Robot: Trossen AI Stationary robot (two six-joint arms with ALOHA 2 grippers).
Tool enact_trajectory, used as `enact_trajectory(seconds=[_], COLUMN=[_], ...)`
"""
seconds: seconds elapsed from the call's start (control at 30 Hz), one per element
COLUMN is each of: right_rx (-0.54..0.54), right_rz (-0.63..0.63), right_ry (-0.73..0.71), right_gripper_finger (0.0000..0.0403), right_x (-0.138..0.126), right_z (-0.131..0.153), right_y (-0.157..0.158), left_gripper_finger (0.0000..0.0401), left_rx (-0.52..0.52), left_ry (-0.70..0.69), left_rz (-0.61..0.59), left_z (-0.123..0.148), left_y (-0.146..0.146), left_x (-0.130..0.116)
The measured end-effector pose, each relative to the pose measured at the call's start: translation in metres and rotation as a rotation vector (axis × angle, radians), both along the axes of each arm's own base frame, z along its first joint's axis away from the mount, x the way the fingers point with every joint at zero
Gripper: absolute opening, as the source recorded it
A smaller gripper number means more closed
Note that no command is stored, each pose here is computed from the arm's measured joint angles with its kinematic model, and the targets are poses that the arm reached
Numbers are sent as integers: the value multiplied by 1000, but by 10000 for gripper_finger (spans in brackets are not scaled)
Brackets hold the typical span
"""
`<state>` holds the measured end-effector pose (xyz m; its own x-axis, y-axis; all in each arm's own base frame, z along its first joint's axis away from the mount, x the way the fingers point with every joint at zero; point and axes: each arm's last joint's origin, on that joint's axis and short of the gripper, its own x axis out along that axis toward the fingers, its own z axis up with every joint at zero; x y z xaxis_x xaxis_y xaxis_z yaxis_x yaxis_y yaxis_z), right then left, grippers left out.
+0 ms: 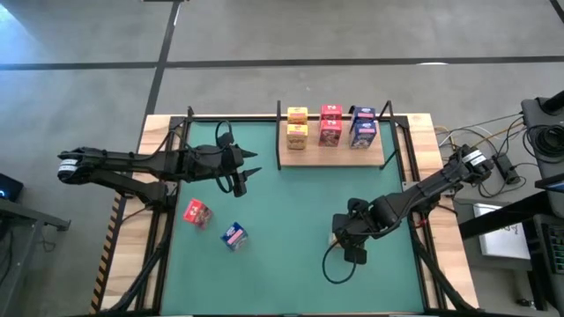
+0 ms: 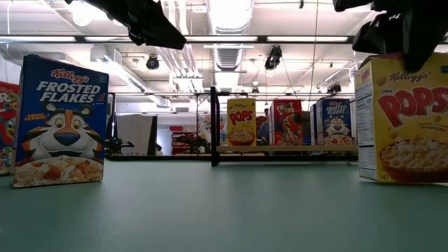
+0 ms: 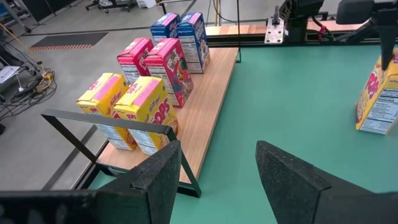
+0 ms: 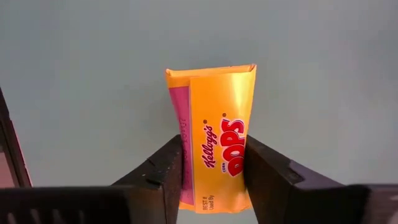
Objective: Stack cereal on shelf
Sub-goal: Put the yellow cereal box on the shelf aligned with the other yellow cereal boxes
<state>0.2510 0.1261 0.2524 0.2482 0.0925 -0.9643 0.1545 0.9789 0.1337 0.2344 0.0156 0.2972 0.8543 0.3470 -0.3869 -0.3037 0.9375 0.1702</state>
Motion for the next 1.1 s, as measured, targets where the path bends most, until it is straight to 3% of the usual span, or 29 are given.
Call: enact_trajectory(seconds=[0.37, 0.57, 0.8, 1.1], right_rx=[-3, -79, -249, -381], right_rz=[16, 31, 77, 45], right_ry=[-29, -116, -214, -192], right_gripper_finger=[132, 127, 126, 127], right_x=[5, 19, 38, 47], right_z=[8, 28, 52, 57], right_y=[-3, -23, -64, -135], left_gripper_finger=[192, 192, 192, 192], left_rx=[0, 1, 4, 5], left_ry=[0, -4, -4, -5], left_rz=[0, 0, -2, -2], left_z=[0, 0, 1, 1], left_y=[0, 0, 0, 0], left_x=[0, 0, 0, 0])
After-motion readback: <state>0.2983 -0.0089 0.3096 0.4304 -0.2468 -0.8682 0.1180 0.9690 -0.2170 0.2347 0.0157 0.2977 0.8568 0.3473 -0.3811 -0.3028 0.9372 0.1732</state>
